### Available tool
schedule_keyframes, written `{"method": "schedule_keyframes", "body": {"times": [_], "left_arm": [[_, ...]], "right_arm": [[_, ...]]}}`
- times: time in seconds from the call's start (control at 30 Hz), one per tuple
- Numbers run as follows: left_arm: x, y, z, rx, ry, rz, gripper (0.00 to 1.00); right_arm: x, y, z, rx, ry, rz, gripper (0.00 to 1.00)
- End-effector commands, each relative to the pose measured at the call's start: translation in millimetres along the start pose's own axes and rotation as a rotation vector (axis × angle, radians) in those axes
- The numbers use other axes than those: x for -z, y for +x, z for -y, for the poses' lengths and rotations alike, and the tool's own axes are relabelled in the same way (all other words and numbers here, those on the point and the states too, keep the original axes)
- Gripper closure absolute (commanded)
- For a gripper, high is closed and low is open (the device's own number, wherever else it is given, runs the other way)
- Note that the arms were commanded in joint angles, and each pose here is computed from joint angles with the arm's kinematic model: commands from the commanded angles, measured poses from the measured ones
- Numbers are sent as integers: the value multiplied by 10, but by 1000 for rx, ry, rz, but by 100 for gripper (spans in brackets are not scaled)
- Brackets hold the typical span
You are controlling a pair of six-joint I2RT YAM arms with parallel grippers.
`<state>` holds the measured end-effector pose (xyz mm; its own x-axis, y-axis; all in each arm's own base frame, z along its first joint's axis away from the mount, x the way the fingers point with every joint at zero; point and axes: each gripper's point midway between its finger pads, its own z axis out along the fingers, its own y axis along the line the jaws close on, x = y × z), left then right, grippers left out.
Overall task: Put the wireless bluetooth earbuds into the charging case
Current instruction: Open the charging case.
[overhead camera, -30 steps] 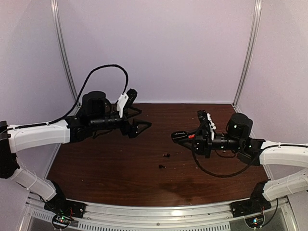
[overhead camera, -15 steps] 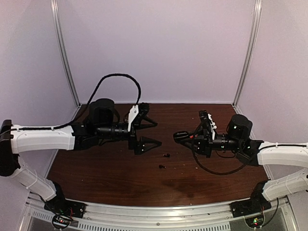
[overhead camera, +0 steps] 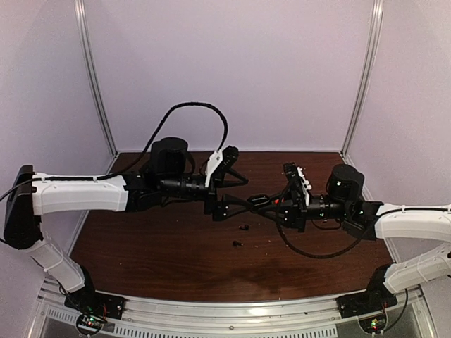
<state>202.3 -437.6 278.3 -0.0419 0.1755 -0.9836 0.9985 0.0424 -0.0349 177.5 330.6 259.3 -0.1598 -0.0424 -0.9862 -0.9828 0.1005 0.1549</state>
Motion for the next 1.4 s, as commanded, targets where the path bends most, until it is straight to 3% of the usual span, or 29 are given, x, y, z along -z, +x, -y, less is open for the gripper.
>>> {"method": "schedule_keyframes", "body": {"times": [0.0, 0.47, 1.37], "left_arm": [[-82, -114, -8, -15, -9, 3, 13], [15, -253, -80, 38, -20, 55, 53], [115, -340, -95, 26, -44, 87, 52]], "right_arm": [[-53, -123, -61, 38, -24, 13, 100], [-70, -54, -106, 51, -31, -10, 100], [-68, -62, -113, 52, -31, -9, 100]]}}
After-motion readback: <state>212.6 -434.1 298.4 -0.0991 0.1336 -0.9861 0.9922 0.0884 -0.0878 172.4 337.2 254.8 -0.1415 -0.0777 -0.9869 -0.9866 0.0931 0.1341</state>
